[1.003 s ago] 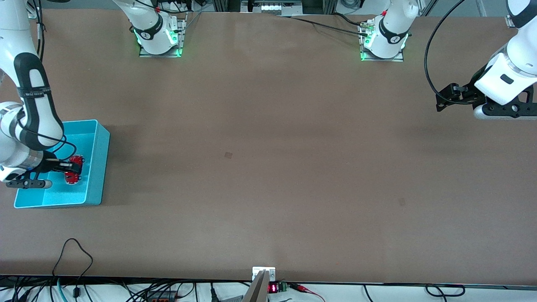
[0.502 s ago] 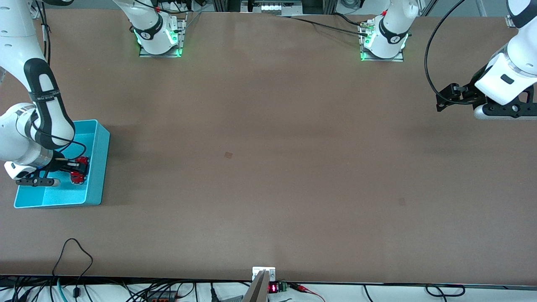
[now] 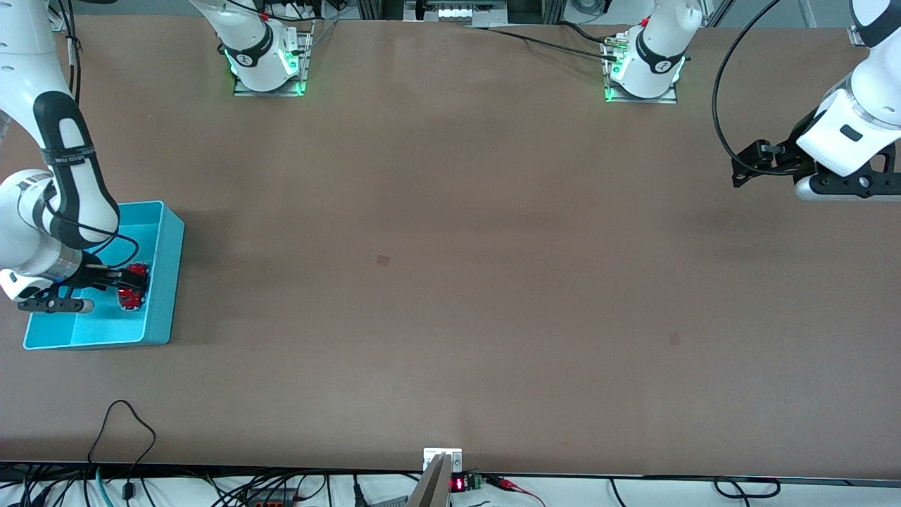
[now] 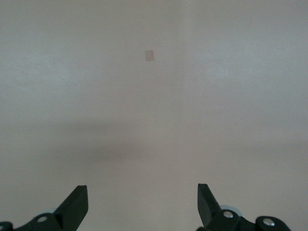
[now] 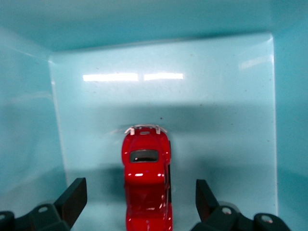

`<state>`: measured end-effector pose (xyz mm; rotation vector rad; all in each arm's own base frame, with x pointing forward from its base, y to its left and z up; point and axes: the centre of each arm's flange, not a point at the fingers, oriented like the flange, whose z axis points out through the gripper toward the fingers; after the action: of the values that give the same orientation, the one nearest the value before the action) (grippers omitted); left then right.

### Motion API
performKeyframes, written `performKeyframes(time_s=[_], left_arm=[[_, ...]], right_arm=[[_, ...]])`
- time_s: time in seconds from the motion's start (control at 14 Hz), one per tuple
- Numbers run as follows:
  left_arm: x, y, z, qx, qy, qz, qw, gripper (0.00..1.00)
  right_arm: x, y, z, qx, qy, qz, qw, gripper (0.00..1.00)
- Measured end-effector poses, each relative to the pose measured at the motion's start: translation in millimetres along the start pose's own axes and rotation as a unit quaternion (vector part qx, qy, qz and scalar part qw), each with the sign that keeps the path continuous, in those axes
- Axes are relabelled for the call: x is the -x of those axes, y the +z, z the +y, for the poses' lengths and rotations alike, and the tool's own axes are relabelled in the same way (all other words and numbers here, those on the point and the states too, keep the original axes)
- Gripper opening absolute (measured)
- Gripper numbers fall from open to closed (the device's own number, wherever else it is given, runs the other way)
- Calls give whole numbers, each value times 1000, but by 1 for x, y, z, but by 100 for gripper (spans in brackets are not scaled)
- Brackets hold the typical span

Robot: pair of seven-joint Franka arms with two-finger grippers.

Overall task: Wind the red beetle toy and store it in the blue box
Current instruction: 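Open the right gripper and raise it out of the box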

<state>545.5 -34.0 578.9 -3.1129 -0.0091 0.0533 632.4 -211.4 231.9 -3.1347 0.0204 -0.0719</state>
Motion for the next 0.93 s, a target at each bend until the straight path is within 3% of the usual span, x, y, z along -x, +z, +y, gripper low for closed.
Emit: performKeyframes(time_s=[0.5, 0.72, 0.93], left_arm=[[0, 0, 0, 0, 0, 0, 1000, 100], [0, 0, 0, 0, 0, 0, 1000, 100], [0, 0, 0, 0, 0, 0, 1000, 100]], right_arm=[[-15, -162, -78, -23, -32, 27, 999, 100], [-10, -248, -109, -39, -26, 12, 999, 100], [-5, -299, -157, -43, 15, -23, 999, 100]])
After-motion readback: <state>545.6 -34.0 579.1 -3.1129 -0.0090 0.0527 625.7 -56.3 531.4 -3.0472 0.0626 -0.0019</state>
